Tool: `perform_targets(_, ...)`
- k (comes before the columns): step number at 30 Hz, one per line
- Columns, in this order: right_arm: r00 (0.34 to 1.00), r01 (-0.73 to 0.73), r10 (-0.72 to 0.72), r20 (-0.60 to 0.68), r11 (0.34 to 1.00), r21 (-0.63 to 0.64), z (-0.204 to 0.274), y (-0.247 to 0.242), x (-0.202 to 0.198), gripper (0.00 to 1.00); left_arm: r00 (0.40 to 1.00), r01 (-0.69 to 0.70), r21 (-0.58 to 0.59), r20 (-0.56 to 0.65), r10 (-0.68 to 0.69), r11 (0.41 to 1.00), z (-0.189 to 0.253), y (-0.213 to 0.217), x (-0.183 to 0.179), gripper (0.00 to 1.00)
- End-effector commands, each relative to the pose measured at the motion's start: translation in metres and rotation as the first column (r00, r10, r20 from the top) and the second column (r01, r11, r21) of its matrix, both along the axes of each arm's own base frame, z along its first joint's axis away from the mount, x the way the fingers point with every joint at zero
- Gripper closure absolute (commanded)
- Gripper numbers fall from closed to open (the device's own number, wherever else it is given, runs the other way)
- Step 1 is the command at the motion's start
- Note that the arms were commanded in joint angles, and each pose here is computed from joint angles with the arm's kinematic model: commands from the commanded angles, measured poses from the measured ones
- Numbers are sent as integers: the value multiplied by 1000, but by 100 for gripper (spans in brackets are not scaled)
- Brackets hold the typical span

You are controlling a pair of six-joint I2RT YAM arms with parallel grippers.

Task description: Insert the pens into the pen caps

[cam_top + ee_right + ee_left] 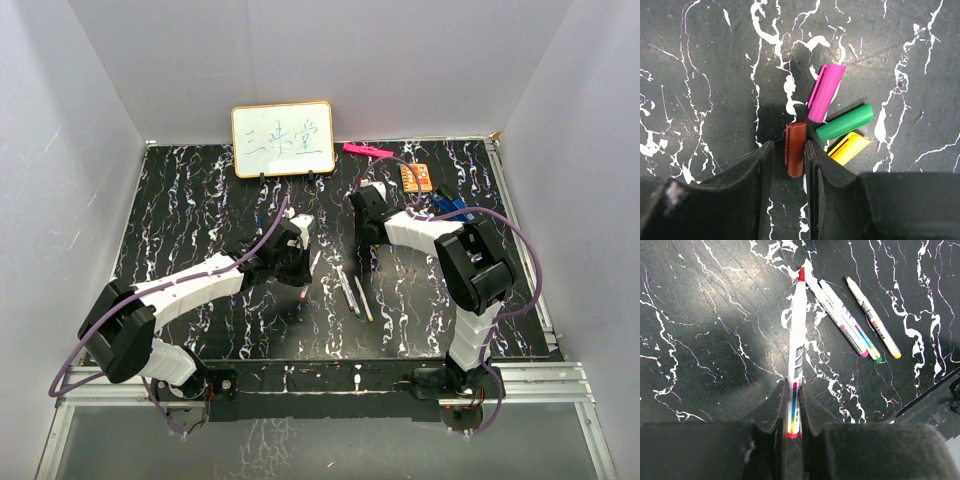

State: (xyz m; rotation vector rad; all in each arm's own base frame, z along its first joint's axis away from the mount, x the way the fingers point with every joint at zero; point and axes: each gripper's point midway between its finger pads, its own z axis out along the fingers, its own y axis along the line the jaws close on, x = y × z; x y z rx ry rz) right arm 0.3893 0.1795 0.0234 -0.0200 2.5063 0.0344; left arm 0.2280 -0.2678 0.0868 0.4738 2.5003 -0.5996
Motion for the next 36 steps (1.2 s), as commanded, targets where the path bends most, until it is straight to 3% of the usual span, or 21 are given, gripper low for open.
perform_targets(1,1000,8,-8,-9,1000,28,-5,3,0,71,1000,-11,-15,4,11,1000,7,-1,2,100)
perform_targets(12,998,23,-22,-65,1000,5,-25,-1,-8,73,1000,-13,-11,10,13,1000,7,0,3,100)
perform_targets(14,997,22,-21,-79,1000,5,-28,-1,-12,77,1000,-14,-10,11,14,1000,7,0,3,100)
perform_targets(17,994,19,-18,-106,1000,9,-35,-1,-18,98,1000,-8,-8,17,8,1000,8,0,4,100)
perform_targets(25,983,8,-9,-186,1000,-3,-55,-2,-32,100,1000,0,34,8,0,999,2,4,5,100)
perform_targets(30,991,-4,9,-133,999,38,-33,7,-22,100,1000,-7,8,10,7,1000,-2,3,3,100)
perform_targets(36,999,-43,41,15,992,122,25,27,4,100,999,-3,-48,54,5,999,5,-5,8,100)
